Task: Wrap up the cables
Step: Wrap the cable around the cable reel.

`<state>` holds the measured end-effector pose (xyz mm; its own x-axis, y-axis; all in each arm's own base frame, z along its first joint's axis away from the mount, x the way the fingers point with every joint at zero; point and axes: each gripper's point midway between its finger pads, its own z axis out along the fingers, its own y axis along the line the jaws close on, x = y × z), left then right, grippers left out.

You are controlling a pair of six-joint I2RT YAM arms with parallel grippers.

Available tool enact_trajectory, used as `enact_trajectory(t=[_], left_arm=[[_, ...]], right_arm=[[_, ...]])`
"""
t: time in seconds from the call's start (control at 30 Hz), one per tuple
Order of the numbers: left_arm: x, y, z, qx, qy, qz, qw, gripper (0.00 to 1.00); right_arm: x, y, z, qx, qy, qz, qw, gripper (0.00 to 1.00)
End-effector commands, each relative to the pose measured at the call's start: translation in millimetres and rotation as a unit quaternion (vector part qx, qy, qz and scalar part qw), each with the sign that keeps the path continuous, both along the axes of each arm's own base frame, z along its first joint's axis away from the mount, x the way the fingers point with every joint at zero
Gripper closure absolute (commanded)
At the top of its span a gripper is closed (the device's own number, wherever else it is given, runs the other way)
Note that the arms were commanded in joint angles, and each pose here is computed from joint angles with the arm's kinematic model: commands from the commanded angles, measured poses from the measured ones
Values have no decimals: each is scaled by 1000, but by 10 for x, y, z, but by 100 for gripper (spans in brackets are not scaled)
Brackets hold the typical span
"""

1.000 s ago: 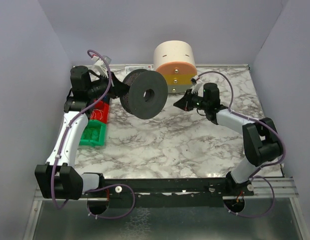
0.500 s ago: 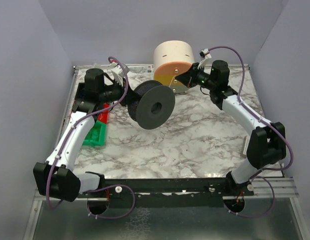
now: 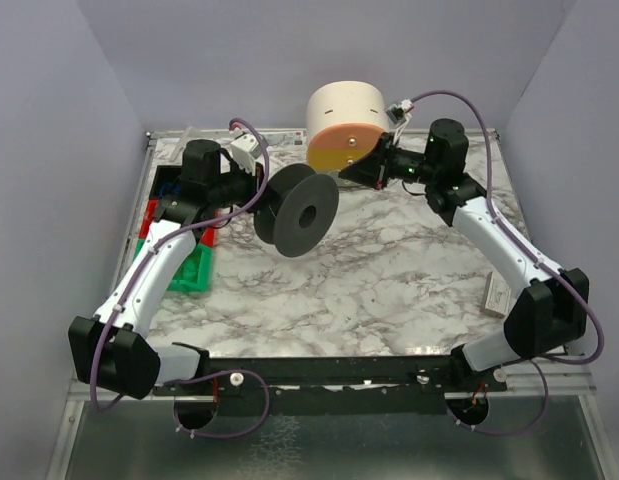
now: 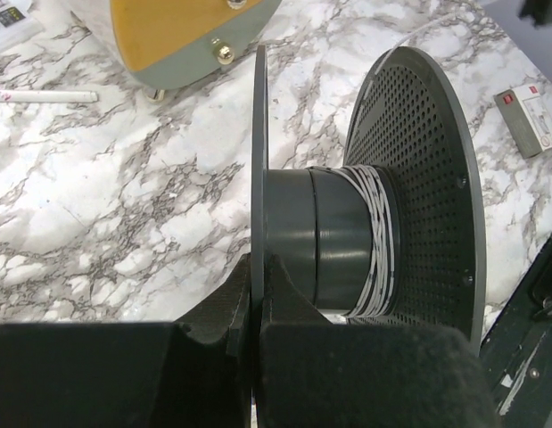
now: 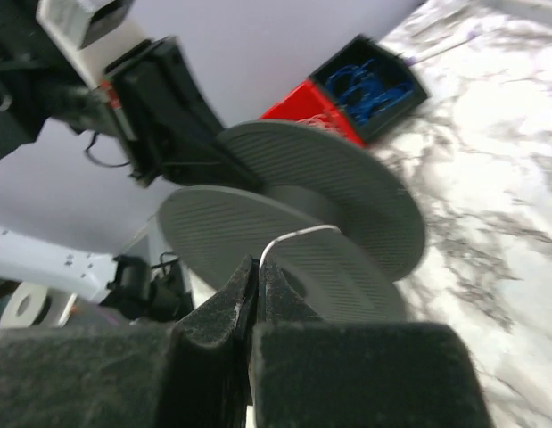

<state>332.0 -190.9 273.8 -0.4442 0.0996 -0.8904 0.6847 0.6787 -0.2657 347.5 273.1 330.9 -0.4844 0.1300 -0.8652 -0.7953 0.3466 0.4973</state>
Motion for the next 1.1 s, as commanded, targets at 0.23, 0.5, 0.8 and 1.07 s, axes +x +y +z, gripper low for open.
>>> enact_trajectory(t=[0.23,0.5,0.8,1.07], left_arm=[[407,269,142,24,-35,122,992,100],[524,349,97,17,-28,158,987,100],[576,442,95,4,-21,183,983,100],[590,688,370,-123,-1,200,972,100]], right_arm=[[-722,846,76,16,28,178,983,99],[-1103,1241,-153,1,37,255,966,99],[-1128,1404,-173,-18,27,270,962,100],[-1478,1346,-851,-47,54,319,945,100]])
